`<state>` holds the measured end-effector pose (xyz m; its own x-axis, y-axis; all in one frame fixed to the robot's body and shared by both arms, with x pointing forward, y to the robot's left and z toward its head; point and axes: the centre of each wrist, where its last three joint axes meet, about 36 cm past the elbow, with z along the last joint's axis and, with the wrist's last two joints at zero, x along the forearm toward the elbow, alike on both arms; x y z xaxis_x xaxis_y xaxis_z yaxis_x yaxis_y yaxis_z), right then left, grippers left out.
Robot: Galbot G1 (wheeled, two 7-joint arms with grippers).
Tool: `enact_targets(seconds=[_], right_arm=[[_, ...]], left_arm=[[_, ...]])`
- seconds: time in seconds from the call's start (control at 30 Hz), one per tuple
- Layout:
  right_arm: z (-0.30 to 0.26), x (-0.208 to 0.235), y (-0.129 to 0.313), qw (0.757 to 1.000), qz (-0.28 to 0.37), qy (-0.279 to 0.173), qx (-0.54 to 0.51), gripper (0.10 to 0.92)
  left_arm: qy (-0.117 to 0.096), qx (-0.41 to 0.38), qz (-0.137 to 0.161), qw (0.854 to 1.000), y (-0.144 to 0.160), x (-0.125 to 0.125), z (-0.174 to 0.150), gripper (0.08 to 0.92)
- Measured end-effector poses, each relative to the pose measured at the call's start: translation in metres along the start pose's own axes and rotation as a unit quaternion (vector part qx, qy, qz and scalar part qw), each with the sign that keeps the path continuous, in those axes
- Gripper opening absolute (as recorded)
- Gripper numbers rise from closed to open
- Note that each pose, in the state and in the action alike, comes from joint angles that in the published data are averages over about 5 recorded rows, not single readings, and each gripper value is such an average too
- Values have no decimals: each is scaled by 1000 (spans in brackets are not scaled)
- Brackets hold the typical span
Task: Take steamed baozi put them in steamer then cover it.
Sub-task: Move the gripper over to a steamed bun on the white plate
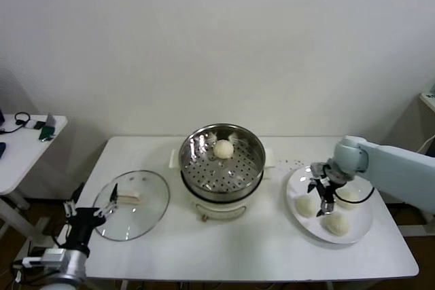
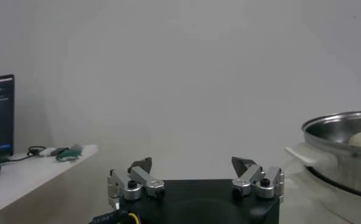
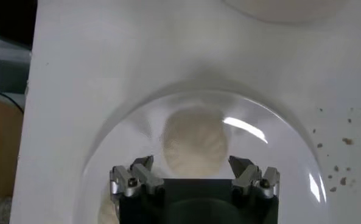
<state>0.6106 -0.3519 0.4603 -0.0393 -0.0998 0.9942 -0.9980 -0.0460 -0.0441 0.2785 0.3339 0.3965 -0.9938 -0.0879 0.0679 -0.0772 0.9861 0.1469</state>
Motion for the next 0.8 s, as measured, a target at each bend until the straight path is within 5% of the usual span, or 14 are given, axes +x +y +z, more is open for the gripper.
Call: enact_targets(seconds=[0.8], right_arm=[[9, -10, -7, 1000, -8, -11, -21, 708]], left_arm=[[2, -1, -5, 1000, 1, 1, 2, 823]])
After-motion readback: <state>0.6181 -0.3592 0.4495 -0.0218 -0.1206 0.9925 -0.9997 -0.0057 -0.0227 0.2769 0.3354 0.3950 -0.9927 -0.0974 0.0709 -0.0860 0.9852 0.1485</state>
